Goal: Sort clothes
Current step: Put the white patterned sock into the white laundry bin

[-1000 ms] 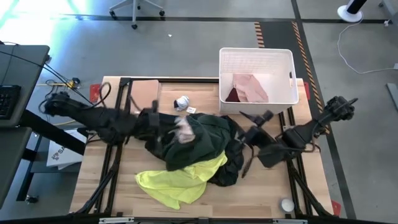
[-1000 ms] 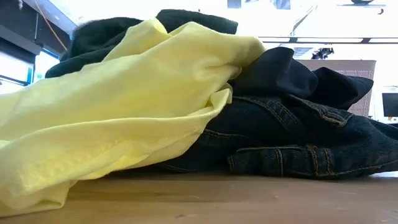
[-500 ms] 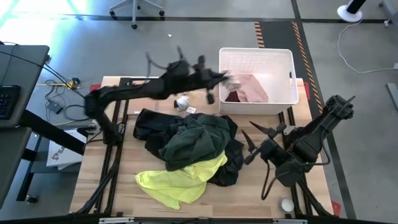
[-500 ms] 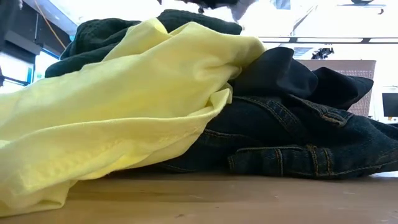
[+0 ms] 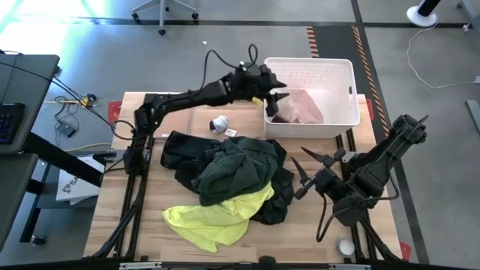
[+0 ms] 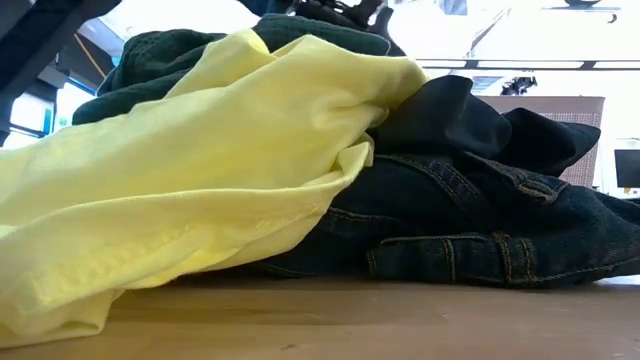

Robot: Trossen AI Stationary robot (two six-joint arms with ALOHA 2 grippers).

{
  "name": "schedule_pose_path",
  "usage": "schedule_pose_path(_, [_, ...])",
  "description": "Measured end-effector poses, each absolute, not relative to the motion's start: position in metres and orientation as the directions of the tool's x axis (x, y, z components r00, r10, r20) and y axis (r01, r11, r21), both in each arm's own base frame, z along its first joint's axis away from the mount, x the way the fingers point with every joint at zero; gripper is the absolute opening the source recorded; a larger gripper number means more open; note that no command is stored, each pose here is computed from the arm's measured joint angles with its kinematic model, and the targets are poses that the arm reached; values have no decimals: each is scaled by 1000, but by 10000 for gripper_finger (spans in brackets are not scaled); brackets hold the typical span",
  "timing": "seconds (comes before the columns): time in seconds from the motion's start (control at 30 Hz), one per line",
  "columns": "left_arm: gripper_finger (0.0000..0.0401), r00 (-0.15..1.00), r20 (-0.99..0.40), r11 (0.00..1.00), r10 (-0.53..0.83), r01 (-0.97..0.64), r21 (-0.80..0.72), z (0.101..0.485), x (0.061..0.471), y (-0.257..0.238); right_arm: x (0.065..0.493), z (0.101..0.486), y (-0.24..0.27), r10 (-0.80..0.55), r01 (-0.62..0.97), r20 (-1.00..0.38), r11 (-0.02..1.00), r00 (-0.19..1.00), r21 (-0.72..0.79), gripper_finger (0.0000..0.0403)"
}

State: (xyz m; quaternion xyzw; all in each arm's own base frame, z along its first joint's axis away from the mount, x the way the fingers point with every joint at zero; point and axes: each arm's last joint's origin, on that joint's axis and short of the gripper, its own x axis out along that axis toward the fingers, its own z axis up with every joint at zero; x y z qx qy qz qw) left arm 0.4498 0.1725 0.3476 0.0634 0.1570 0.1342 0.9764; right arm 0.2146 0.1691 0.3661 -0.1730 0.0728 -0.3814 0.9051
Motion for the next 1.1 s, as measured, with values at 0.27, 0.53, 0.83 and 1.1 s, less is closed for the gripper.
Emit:
schedule_pose_path(0.27, [176,862,-474,983,180,-143,114,391,379,145,217,363,166,-688,648,-30,696,725,-309,181])
schedule_pose_path(0.53, [165,883,-433,983,183,-160,90,357,283,59,249,361,142,-469,423,-222,878,855,-224,181])
schedule_pose_path(0.83, [165,895,-364,958,258,-286,-26,299,202,4,324,370,76,-82,71,-116,993,990,-96,181])
schedule_pose_path(1.1, [165,866,-489,980,103,-171,-97,242,188,-25,403,328,6,-172,174,-393,984,903,-33,181])
